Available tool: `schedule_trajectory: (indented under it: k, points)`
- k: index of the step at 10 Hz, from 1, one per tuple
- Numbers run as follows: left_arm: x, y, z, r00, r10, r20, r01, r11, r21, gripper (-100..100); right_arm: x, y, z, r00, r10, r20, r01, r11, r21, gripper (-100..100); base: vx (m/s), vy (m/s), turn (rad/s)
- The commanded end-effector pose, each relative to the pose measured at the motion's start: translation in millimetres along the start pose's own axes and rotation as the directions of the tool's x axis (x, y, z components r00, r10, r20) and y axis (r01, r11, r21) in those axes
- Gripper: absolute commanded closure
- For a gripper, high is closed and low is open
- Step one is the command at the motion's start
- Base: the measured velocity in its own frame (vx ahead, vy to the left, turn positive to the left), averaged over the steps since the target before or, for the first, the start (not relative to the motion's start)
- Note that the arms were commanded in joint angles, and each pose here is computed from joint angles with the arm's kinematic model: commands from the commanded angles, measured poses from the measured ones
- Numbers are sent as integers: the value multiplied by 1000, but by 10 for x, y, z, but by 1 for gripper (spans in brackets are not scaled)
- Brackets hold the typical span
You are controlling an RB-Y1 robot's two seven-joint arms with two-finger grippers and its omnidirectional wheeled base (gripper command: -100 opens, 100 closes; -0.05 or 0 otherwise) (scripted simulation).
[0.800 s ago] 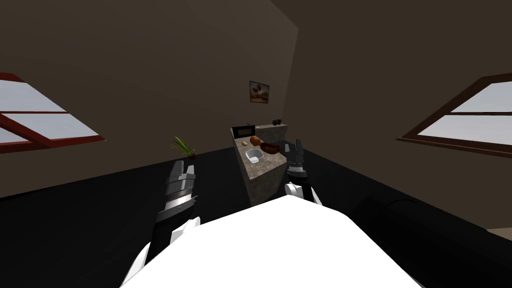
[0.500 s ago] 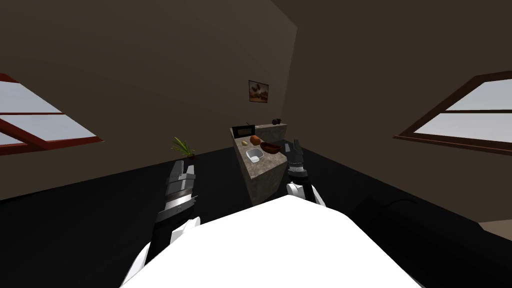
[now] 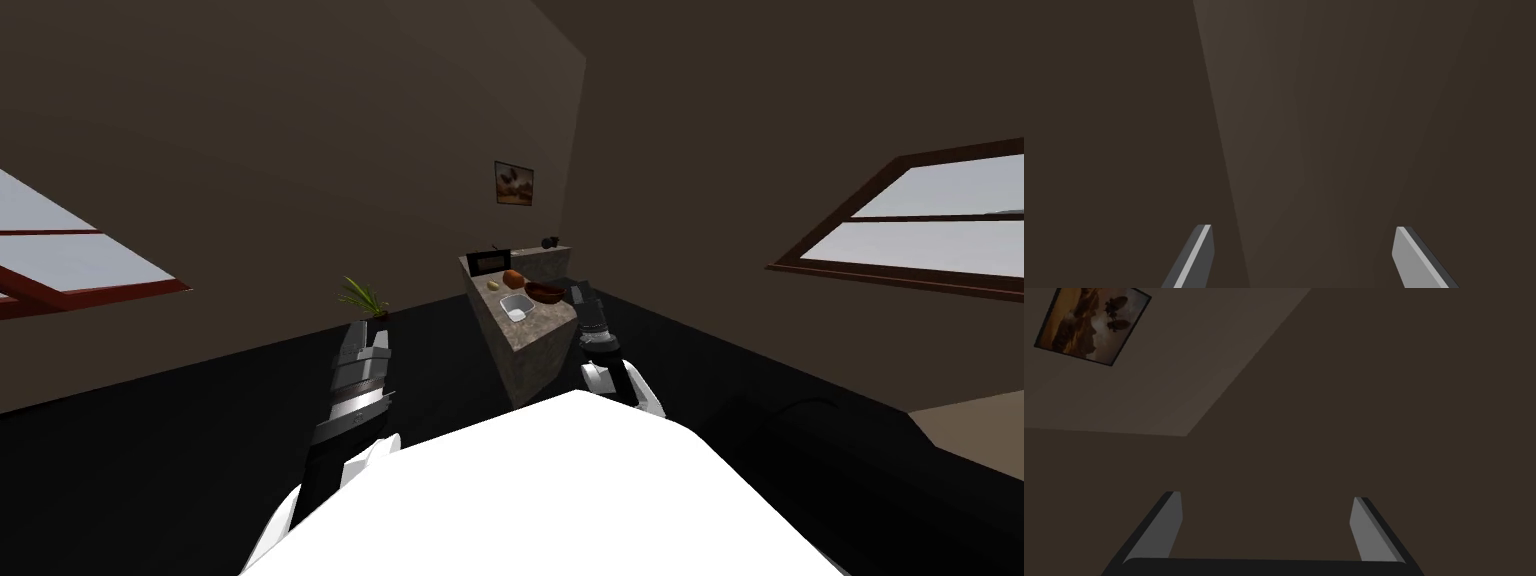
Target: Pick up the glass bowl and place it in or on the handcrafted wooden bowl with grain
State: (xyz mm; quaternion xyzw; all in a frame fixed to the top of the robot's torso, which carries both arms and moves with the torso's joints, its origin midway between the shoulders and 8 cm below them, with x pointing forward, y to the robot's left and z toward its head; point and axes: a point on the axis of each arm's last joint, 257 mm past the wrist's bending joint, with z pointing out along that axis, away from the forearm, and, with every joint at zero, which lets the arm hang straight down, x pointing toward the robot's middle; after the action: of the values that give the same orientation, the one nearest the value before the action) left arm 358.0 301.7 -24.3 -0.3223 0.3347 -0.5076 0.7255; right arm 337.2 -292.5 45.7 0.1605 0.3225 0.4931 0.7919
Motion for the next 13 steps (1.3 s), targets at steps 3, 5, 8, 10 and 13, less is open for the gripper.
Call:
schedule_trajectory:
  k: [3,5,8,10,13]
  points:
    - [0,0,0,1000,0,0,0,1000,0,0,32,-30,0,981,-182,-72,179,983,-46,-100,7,179,-85]
    - [0,0,0,1000,0,0,0,1000,0,0,49,-69,-13,938,-326,-119,316,944,-94,-100,-7,168,-113]
    - [-1,0,0,1000,0,0,0,1000,0,0,104,-103,-33,895,-418,-154,401,907,-130,-100,23,122,-46]
    - [-1,0,0,1000,0,0,0,1000,0,0,139,-140,-56,848,-498,-180,472,866,-168,-100,32,117,-70]
    - [-1,0,0,1000,0,0,0,1000,0,0,193,-226,-114,736,-640,-218,591,766,-252,-100,29,112,-77]
